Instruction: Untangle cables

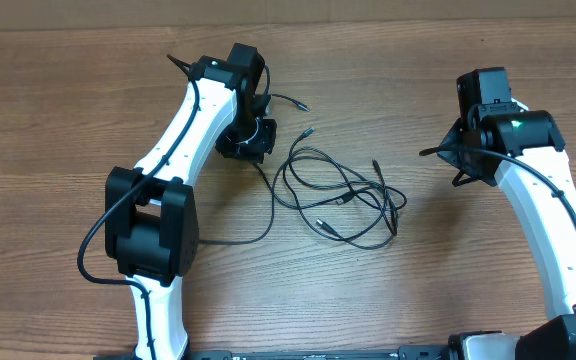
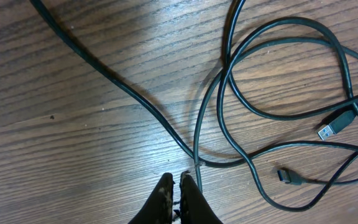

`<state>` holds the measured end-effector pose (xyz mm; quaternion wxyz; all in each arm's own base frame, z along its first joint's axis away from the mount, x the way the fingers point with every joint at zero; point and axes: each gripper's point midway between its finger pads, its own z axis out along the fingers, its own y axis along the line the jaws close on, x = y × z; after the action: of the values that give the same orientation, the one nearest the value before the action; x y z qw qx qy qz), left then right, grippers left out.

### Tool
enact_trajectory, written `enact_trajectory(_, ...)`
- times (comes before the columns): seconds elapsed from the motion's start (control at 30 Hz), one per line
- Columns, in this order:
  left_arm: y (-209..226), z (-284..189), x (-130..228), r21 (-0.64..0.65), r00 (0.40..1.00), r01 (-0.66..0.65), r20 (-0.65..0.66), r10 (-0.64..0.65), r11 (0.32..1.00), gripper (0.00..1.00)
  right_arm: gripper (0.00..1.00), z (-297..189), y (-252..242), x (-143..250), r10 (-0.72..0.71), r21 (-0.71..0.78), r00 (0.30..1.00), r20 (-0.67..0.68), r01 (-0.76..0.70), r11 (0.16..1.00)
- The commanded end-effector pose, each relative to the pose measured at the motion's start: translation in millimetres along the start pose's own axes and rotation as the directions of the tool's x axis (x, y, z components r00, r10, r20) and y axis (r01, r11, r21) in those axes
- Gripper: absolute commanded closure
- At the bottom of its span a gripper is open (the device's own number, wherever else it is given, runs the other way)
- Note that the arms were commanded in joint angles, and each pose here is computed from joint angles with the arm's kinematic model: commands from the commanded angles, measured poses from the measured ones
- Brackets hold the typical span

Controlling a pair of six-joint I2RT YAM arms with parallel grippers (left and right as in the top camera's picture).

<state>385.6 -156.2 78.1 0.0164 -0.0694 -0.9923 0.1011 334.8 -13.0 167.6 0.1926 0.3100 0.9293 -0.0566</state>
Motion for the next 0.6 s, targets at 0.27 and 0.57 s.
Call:
enact_trajectory(0.27, 1.8, 5.5, 2.2, -0.008, 1.0, 0.02, -0.013, -0.02, 1.0, 0.94, 0.96, -2.7, 8.2, 9.7, 0.0, -0.062, 0.999, -0.051, -0.003, 0.998)
enact_trajectory(0.57, -0.1, 5.6, -1.2, -0.001, 1.0, 0.015, 0.0, -0.015, 1.0, 0.96, 0.96, -3.7, 13.4, 16.8, -0.009, -0.095, 0.996, -0.088, 0.0, 0.996)
